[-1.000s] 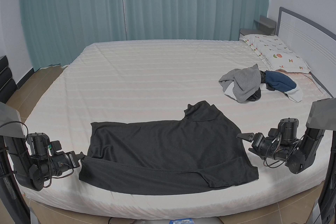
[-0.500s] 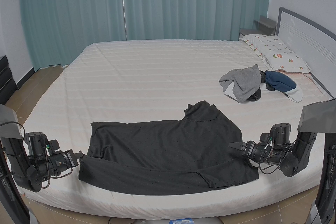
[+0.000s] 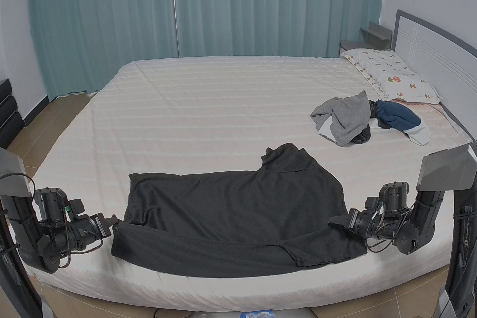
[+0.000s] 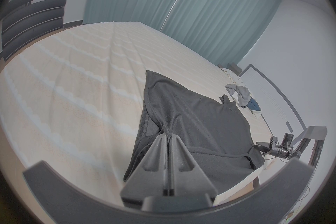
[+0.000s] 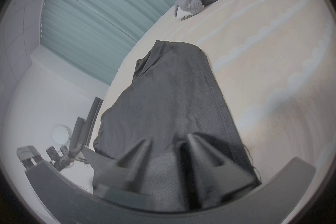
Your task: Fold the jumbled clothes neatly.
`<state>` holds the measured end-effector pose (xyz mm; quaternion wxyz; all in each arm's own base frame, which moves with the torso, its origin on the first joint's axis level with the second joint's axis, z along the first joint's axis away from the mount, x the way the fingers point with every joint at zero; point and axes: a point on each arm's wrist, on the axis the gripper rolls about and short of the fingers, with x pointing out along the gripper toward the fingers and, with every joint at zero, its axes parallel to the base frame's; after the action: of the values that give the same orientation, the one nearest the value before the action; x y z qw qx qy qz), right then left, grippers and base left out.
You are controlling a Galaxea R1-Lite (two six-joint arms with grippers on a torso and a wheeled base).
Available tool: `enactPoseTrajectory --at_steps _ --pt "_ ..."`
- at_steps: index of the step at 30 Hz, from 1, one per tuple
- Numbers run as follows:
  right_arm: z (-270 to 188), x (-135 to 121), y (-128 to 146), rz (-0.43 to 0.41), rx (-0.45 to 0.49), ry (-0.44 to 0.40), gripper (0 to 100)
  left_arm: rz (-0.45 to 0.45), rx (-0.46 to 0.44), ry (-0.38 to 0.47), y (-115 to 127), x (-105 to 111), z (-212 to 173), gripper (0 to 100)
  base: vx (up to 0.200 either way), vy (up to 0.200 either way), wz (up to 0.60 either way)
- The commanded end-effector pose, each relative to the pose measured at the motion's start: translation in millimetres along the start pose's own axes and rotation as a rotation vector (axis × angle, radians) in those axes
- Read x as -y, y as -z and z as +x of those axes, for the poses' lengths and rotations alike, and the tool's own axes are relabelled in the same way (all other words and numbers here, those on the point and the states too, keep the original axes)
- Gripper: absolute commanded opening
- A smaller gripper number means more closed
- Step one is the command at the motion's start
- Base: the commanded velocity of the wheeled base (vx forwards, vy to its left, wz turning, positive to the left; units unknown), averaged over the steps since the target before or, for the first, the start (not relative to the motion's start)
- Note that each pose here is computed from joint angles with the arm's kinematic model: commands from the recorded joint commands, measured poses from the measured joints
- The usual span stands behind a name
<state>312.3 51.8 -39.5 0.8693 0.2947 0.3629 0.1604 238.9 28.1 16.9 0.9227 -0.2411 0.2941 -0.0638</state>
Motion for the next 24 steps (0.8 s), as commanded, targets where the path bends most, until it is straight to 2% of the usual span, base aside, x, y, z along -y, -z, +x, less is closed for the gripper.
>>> enactPoseTrajectory --at_steps 1,8,17,24 --pt "-3.3 12.1 5.8 -0.012 -0.018 0.031 0 -0.002 -0.004 -0.002 1.1 -0.3 -0.7 0 0.000 0.000 0.00" --pt "-15.4 5.0 -1.3 -0.020 0.021 0.015 0 -0.002 -0.011 -0.004 2.9 -0.3 -2.2 0 0.000 0.000 0.00" --pt "-53.4 -9.0 -8.4 -0.024 0.078 -0.002 0 0.000 -0.010 -0.040 5.5 -1.0 -5.4 0 0.000 0.000 0.00" --pt "-85.4 -18.9 -3.3 -0.016 0.119 -0.057 0 0.005 -0.003 -0.040 9.7 4.0 -20.2 0 0.000 0.000 0.00"
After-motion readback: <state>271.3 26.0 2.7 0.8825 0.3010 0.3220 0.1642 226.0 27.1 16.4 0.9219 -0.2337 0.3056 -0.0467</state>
